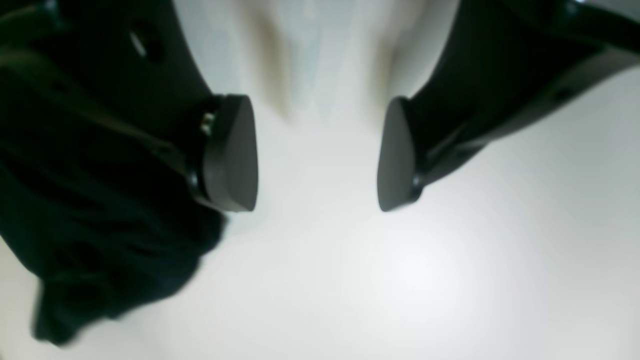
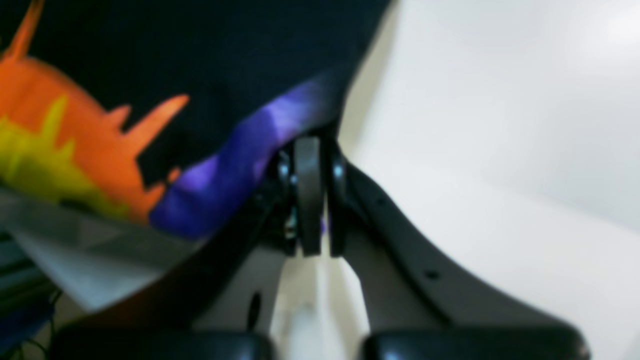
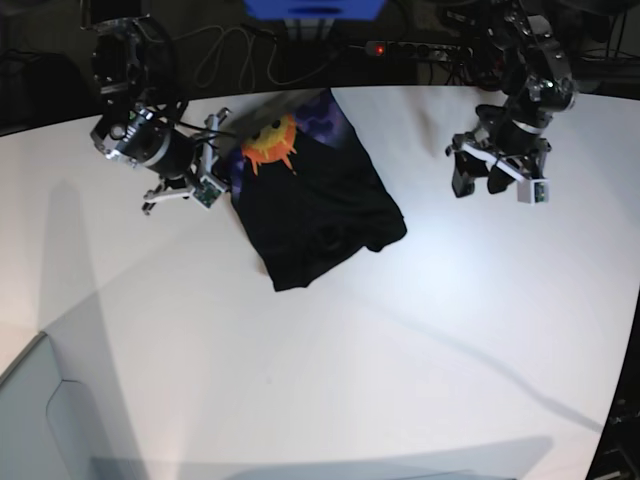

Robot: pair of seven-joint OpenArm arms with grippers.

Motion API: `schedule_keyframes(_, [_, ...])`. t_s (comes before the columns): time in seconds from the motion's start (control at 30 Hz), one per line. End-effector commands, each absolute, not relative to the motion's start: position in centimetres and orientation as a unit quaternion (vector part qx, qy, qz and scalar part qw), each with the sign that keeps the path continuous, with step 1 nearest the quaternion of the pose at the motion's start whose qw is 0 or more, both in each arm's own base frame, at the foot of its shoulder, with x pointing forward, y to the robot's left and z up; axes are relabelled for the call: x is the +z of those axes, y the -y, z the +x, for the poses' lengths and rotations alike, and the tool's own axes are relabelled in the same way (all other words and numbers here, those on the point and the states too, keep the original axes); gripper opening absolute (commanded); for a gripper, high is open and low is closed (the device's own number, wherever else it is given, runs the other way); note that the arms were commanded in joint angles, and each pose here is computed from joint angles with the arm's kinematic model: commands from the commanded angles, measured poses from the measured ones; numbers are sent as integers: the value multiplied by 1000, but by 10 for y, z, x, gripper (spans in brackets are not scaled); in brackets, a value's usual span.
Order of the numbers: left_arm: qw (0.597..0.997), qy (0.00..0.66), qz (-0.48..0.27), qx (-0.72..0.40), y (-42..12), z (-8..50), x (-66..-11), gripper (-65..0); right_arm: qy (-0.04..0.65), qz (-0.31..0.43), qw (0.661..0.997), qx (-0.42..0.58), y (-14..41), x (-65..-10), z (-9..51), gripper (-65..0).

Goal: Fold the T-shirt properly
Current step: 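Press and smooth the bundle's side with the left gripper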

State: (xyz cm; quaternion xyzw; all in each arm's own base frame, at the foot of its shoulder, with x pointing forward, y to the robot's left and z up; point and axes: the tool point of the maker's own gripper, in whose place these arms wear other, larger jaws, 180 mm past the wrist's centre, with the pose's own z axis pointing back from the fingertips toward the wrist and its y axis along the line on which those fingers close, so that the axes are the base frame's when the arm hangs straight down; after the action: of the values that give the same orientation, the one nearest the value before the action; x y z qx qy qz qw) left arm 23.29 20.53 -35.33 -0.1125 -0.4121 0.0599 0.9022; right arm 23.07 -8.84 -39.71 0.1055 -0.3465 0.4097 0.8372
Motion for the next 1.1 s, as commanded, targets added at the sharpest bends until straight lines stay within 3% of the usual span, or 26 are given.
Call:
schedule_keyframes(0.0, [888, 440, -118, 58, -205, 245, -340, -287, 364, 114, 823, 420, 84, -385, 232, -649])
schedule_keyframes(0.3, [899, 408, -135, 85, -191, 275, -374, -288, 400, 50, 829, 387, 126, -353, 241, -649])
schedule_keyframes(0.77, [902, 380, -203, 31, -62, 308, -410, -288, 401, -5, 843, 358, 167, -334, 221, -649])
schedule_keyframes(1.07, [875, 435, -209, 26, -59, 325, -370, -288, 393, -14, 850, 350, 177, -334, 211, -649])
